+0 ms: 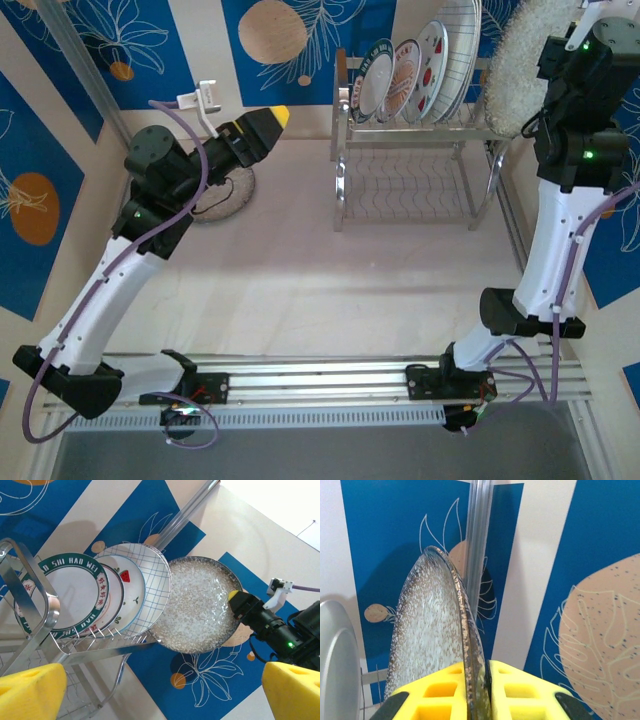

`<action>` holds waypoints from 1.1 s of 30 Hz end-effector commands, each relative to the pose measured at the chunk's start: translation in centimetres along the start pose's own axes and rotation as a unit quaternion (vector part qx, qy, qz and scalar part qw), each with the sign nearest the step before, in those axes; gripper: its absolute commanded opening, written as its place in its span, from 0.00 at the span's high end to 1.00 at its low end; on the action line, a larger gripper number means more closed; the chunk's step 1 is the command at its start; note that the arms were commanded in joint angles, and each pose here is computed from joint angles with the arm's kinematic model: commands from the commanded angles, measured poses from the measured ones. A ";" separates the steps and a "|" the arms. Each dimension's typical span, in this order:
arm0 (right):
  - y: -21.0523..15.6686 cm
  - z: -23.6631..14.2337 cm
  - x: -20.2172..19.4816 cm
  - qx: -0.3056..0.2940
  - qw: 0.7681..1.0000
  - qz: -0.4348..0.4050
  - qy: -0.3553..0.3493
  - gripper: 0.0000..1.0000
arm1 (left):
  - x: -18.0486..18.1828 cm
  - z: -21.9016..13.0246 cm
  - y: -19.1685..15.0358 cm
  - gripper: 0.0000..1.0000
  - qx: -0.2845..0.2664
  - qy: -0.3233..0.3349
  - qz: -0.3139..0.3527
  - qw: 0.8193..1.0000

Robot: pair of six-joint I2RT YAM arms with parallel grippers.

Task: Unload the plates from the dish rack

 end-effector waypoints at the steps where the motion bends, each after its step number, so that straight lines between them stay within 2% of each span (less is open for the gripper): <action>1: 4.8 -5.9 -5.4 -0.130 0.984 0.094 -0.071 1.00 | -0.6 0.3 -0.5 0.00 0.010 -0.022 -0.005 1.000; 22: 1.5 -11.5 -7.1 -0.055 0.990 0.118 -0.060 1.00 | 2.0 2.4 -5.3 0.00 0.091 0.004 -0.069 0.993; 27: 0.1 -12.8 -7.1 -0.023 0.990 0.128 -0.049 1.00 | 3.1 2.8 -7.1 0.00 0.120 0.014 -0.094 0.988; 33: -2.0 -13.9 -6.6 0.027 0.987 0.155 -0.027 1.00 | 5.5 4.1 -10.7 0.00 0.178 0.026 -0.143 0.973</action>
Point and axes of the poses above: each hand's point on the last joint's axis, 136 mm out from that joint toward the fingers, its own z axis out along the fingers, its own x axis along the line the jaws close on, y = z × x, the point moved 8 cm from there along -z, back along the fingers, and after that the axes turned 14 degrees about -z, right-handed, at the moved point
